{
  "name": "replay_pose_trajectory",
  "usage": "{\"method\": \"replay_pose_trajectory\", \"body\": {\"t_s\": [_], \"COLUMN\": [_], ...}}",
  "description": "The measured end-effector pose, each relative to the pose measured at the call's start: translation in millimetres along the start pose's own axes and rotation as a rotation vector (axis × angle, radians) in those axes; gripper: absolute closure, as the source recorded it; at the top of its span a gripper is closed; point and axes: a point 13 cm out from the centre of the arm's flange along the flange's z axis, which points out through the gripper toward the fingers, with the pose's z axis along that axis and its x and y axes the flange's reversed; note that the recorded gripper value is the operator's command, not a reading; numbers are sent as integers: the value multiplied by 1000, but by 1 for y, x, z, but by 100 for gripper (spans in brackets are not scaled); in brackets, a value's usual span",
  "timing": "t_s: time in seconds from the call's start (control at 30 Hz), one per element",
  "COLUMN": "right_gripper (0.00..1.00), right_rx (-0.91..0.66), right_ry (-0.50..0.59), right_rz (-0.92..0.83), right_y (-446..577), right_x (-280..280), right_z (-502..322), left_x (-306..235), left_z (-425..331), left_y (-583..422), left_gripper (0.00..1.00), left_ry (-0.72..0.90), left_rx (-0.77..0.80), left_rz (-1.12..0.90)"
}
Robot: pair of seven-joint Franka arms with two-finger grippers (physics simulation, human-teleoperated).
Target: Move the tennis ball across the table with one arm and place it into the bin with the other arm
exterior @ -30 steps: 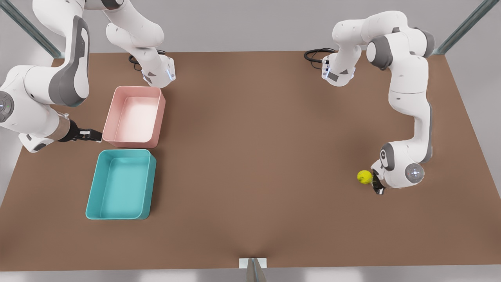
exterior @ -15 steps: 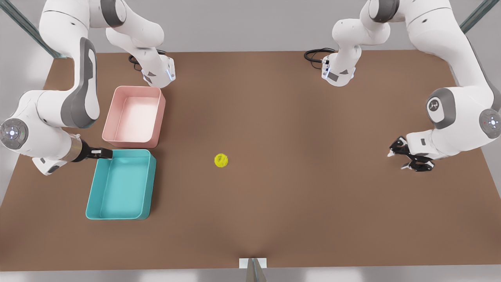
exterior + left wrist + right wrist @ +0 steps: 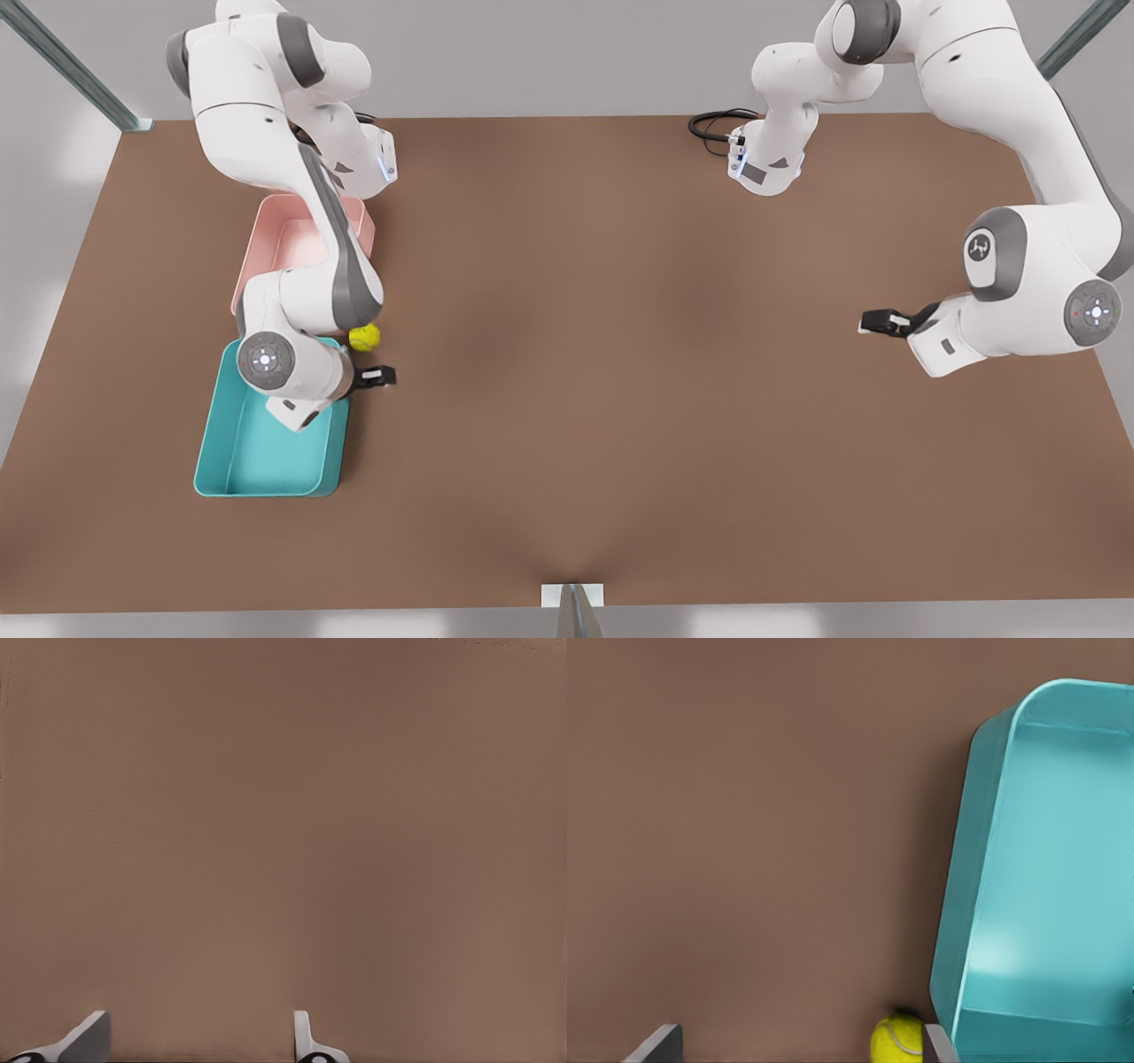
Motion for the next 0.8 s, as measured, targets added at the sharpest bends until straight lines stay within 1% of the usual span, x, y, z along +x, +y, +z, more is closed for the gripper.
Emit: {"method": "replay_pose_trajectory", "body": {"t_s": [0.2,0.3,0.43,0.63,0.7,0.8], "right_gripper": [0,0,0,0,0,0], "right_rx": [7,12,26,28,24,13], "right_ry": [-6,-6,28,24,2,-59], "right_rz": [42,55,55,74,80,86], "right_y": [-9,-13,-11,-18,-20,-20], "right_x": [5,16,43,80,86,100], "right_z": [4,1,11,-4,-19,-65], "left_x": [3,3,4,4,4,4], "left_z": [1,2,1,0,1,1], "left_y": [-1,-1,-2,-4,-5,-6], "left_gripper": [0,0,0,0,0,0], "left_ry": [14,16,17,18,21,23], "left_rx": [1,1,0,1,0,0], "left_rz": [-130,-181,-235,-295,-309,-327]}}
